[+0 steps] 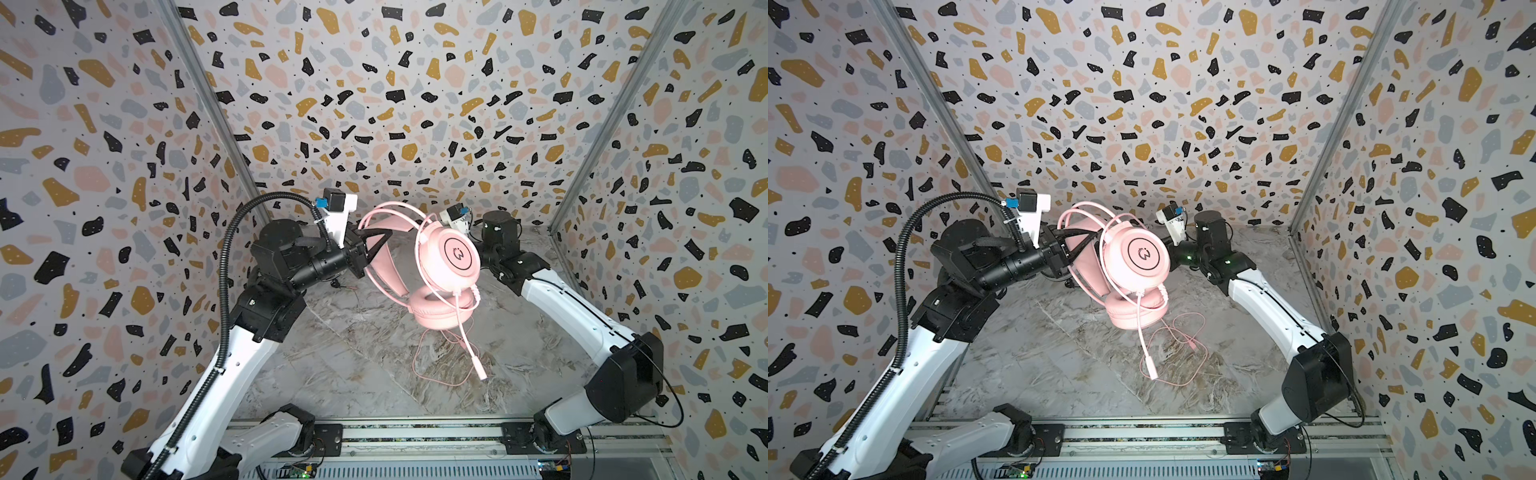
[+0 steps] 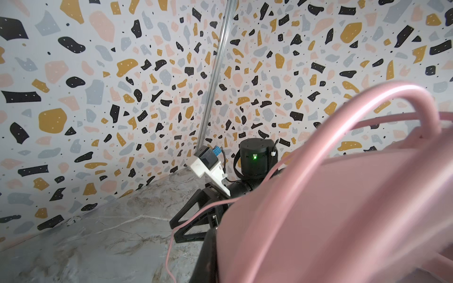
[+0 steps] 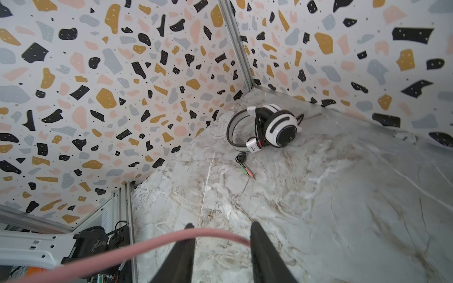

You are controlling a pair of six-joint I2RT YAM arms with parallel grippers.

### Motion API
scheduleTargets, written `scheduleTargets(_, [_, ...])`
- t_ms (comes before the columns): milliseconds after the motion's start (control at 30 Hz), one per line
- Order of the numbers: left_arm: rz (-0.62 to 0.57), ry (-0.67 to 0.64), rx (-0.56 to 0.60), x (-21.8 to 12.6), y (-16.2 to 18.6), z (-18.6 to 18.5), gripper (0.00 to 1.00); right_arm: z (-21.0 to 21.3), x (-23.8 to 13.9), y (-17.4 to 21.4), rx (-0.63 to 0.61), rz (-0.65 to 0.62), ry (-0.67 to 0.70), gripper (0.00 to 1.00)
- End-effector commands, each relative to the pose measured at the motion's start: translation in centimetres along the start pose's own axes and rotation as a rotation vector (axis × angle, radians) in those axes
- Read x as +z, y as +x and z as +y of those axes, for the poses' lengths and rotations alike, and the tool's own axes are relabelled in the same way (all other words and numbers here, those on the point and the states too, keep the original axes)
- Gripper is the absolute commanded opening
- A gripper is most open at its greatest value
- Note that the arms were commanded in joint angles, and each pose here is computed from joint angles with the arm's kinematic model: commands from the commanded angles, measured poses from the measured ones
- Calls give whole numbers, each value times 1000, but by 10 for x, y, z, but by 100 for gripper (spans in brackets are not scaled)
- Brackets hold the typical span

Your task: Wrap the headphones

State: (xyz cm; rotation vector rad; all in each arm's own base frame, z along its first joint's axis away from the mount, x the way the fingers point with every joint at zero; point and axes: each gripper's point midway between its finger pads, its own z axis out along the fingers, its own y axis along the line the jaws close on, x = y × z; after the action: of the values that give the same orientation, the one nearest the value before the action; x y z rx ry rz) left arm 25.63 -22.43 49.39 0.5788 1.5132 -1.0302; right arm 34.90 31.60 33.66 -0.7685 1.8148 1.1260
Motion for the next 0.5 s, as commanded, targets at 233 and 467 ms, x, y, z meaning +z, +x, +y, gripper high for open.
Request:
scheduleTargets(233, [-130,9,-50,-1,-51,-10,0,-5,43,29,33,-42,-150,47])
scheduleTargets(467, [-154,-4,-71,1,-65,-9,0,-11,60,55,62,-32,-196,50])
